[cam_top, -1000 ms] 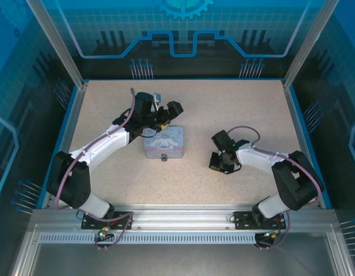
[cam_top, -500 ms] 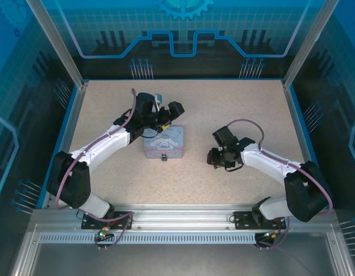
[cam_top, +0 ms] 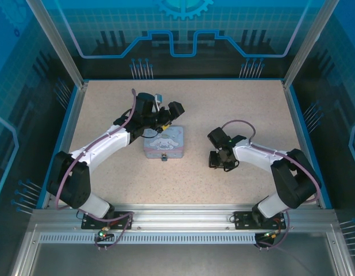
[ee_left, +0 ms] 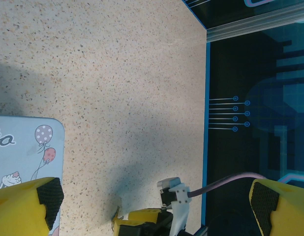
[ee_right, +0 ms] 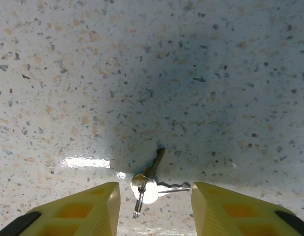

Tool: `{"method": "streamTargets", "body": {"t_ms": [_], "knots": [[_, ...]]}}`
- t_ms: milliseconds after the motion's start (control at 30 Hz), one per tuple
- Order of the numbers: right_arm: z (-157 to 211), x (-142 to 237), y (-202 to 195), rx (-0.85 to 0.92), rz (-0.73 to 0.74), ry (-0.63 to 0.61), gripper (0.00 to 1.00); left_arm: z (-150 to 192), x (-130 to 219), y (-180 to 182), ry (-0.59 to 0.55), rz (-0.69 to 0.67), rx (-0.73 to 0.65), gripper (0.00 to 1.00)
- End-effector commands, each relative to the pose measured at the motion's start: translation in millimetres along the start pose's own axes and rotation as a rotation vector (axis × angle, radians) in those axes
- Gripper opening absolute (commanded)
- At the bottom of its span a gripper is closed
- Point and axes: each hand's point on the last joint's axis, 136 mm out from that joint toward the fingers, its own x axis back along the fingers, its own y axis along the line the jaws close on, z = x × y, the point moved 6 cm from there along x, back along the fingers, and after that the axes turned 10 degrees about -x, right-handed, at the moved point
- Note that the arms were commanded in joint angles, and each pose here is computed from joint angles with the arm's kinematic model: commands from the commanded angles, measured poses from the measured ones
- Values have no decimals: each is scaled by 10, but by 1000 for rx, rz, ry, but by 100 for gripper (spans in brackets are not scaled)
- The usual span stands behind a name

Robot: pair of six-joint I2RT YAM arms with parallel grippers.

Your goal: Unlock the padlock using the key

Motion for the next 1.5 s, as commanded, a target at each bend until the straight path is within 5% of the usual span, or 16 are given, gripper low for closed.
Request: {"method": "streamTargets", "body": {"t_ms": [0,833,1067,1200,1467], "knots": [[-35,5,91,57,19,-20,42,-61,25,-159,-15,36,-19,99],[248,-145,46,142,161,17,28,-66,3,-170,-12,46,-6,99],[236,-246,24,134,180,25,14,-61,7,-165,-13,44,-6,99],[195,-246,49,129,129,33,0,-63,9,-159,-13,41,-8,99],[-2,161,187,159,-178,-53,0,-36,52,-140,9,6,-71,99]]}}
